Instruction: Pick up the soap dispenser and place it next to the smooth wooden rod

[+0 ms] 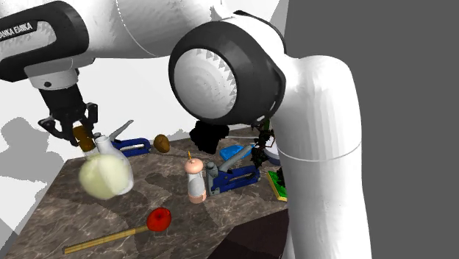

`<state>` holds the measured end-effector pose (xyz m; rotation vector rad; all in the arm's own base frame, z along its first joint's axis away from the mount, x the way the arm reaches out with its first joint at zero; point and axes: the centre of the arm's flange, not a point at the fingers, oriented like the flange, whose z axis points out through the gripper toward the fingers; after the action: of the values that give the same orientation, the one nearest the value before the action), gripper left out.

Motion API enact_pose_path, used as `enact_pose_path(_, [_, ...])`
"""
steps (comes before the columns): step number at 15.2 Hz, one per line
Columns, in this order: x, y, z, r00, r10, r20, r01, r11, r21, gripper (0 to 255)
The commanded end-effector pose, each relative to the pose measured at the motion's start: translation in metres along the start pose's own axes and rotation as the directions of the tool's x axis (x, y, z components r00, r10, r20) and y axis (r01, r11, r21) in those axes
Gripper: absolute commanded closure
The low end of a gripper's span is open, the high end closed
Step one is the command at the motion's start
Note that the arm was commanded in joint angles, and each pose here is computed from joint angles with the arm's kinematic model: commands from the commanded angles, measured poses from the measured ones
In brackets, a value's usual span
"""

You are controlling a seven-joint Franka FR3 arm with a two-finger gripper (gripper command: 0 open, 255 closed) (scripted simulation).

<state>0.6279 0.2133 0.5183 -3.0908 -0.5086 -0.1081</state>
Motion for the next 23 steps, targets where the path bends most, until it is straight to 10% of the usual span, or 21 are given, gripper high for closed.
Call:
enact_pose_path(1, [0.012, -0.023, 0.002, 1.000, 0.001, -0.001, -0.001, 1.000, 0.000, 255])
enact_pose_path(5, [0.041, -0.077, 0.004, 1.000, 0.001, -0.001, -0.001, 1.000, 0.000, 255])
enact_pose_path(23, [0.035, -0.077, 0.082, 1.000, 0.001, -0.001, -0.001, 1.000, 0.000, 255])
